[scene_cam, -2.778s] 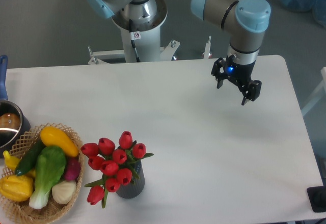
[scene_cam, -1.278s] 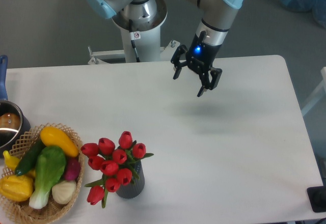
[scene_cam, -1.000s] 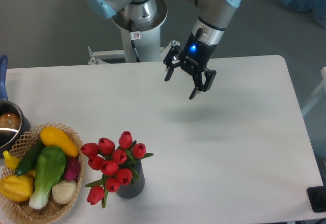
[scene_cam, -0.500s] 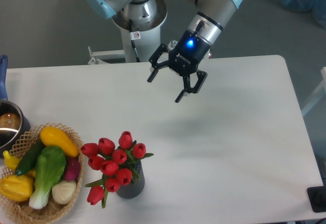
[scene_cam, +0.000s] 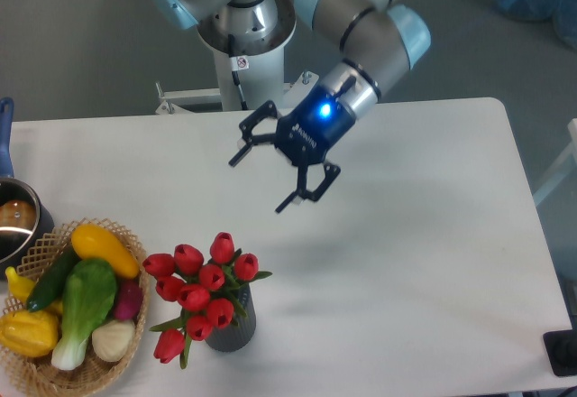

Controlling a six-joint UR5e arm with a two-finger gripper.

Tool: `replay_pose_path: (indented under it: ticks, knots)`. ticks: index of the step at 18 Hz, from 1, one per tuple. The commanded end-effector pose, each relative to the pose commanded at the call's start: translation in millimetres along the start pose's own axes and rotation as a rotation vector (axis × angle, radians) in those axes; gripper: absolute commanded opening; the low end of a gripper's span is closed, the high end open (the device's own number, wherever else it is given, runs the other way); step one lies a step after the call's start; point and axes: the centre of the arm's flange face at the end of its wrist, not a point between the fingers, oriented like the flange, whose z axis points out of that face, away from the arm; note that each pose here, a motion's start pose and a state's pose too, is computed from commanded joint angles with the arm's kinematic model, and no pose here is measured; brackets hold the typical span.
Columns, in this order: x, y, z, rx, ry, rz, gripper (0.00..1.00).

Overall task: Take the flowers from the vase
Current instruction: 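Move the open gripper toward the red tulips in the grey vase, then lower the gripper around the tulip stems and close it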

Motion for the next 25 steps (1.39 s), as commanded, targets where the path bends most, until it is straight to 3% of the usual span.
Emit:
replay_pose_path:
  ticks: [12, 19, 25]
  knots:
    - [-59.1, -7.3, 38.0, -0.017, 0.013, 0.112, 1.0]
    - [-60.8, -8.5, 42.0, -0.014, 0.015, 0.125, 1.0]
    - [-44.4, -6.3, 68.7, -0.01, 0.065, 0.12, 1.0]
